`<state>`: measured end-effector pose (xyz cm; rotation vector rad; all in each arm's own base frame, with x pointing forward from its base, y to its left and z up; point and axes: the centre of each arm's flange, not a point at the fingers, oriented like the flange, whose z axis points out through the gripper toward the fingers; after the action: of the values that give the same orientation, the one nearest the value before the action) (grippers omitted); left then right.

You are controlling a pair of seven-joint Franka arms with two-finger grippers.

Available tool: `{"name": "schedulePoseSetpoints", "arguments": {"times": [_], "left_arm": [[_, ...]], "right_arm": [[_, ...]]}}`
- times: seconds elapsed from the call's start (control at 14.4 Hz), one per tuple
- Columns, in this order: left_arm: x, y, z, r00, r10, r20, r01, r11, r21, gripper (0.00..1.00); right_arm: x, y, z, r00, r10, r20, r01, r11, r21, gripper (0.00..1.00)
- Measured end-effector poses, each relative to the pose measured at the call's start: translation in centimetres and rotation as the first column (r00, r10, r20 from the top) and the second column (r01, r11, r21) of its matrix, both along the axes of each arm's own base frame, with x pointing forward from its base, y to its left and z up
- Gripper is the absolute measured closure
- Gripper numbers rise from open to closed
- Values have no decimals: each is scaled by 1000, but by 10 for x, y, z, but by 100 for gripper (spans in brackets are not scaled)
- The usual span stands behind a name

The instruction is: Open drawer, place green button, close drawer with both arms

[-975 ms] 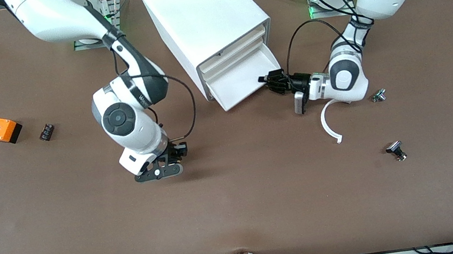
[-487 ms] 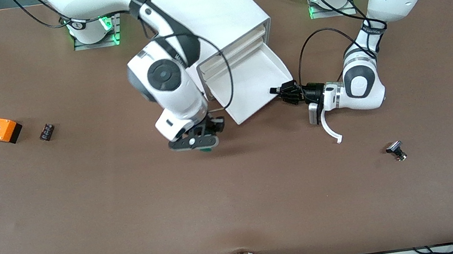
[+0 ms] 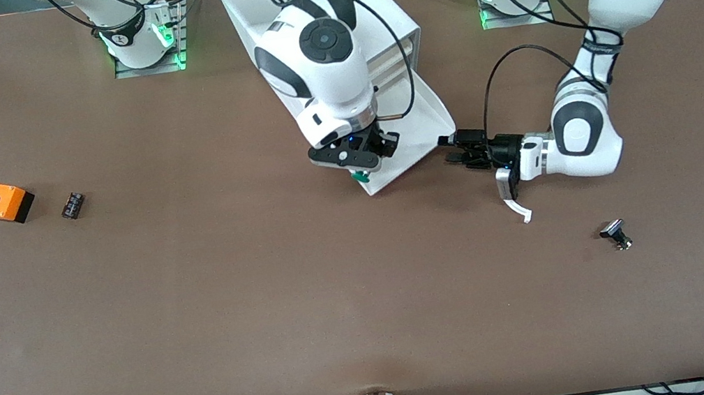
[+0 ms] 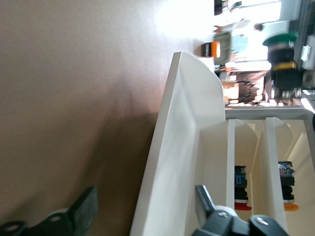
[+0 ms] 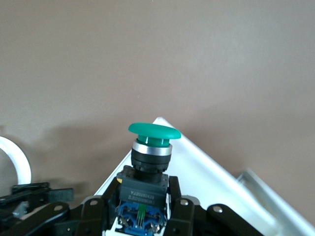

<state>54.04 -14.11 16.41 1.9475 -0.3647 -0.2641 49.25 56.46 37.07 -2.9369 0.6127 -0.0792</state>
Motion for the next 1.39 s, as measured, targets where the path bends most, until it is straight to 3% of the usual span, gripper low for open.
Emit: {"name": "schedulePoseSetpoints", "arguments": {"times": [0.07,0.21,0.35,0.56,0.77,0.84,1.04,1.18,1.39], "left_arm": [[9,4,22,1000,-24,-17,25,998,56,0],[27,11,72,994,-79,-70,90,982,166,0],[44,23,122,986,-113,-125,147,939,312,0],[62,42,190,978,-101,-182,185,818,545,0],[75,54,243,982,-70,-176,177,673,718,0],[79,57,257,986,-72,-153,163,627,761,0],[93,61,301,993,-103,-49,95,503,859,0],[97,60,324,994,-107,-3,53,469,881,0],[100,61,332,994,-104,20,31,464,885,0]], "right_arm": [[-8,7,-2,999,-35,-10,35,999,0,57],[-25,21,-12,994,-104,-33,104,995,-8,57],[-38,31,-33,983,-171,-59,170,985,-30,57],[-51,40,-72,968,-235,-89,229,971,-72,57],[-64,49,-87,961,-258,-98,250,964,-88,57],[-65,50,-85,961,-259,-98,251,964,-86,52],[-61,52,-77,966,-243,-88,237,969,-71,25],[-54,50,-64,985,-157,-66,153,987,-58,4],[-17,22,-30,994,110,-22,-112,990,-88,0]]}}
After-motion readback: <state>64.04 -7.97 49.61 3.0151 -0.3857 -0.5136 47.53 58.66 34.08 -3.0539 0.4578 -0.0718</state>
